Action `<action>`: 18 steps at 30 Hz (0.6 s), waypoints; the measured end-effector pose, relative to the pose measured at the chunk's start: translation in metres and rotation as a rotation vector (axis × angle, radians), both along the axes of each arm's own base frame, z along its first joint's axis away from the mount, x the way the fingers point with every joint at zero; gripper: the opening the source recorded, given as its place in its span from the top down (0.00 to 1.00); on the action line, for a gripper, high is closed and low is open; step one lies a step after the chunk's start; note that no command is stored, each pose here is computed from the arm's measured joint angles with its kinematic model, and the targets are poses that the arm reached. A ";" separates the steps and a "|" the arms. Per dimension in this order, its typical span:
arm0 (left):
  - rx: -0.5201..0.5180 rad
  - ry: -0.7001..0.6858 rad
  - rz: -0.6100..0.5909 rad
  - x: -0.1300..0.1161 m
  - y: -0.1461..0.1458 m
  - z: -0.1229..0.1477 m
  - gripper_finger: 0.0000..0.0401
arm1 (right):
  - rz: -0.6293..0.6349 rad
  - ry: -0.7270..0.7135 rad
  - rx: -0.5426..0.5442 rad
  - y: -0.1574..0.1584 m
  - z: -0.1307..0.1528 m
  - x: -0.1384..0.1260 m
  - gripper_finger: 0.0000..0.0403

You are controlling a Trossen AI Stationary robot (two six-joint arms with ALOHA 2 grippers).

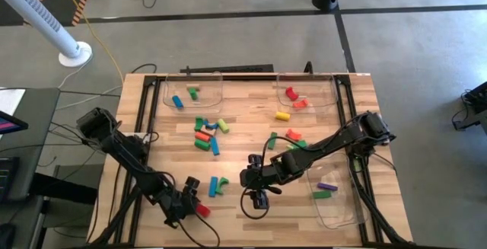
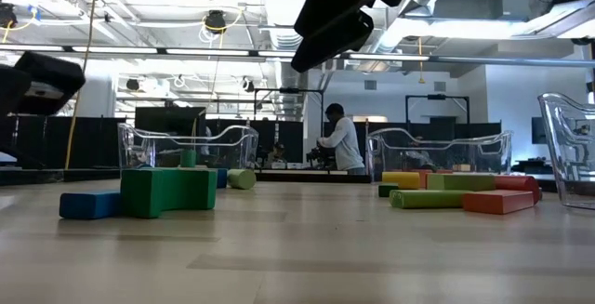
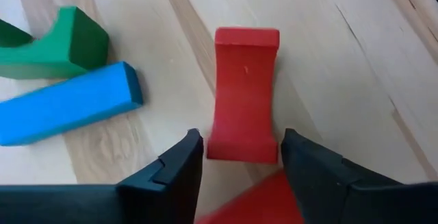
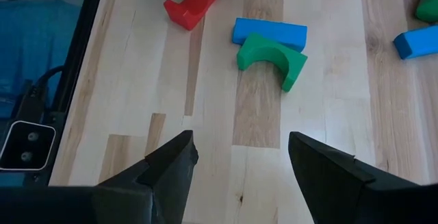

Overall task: Sort blocks by size
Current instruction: Put the red arch block into the top right transparent bin

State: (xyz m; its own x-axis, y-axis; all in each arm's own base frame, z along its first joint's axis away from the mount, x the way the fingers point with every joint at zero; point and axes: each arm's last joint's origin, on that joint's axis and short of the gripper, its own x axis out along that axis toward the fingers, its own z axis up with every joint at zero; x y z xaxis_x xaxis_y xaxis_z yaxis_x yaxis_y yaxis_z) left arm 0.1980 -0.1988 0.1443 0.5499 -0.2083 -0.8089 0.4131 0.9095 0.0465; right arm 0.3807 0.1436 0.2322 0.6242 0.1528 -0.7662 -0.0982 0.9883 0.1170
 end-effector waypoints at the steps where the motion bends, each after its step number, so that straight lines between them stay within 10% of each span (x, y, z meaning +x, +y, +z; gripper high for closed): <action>1: -0.009 -0.006 0.001 0.000 0.001 -0.002 0.56 | 0.000 0.000 0.000 0.000 0.000 0.000 0.34; 18: 0.024 -0.097 0.004 -0.006 0.013 0.013 0.68 | -0.002 0.002 0.001 0.000 0.000 0.000 0.34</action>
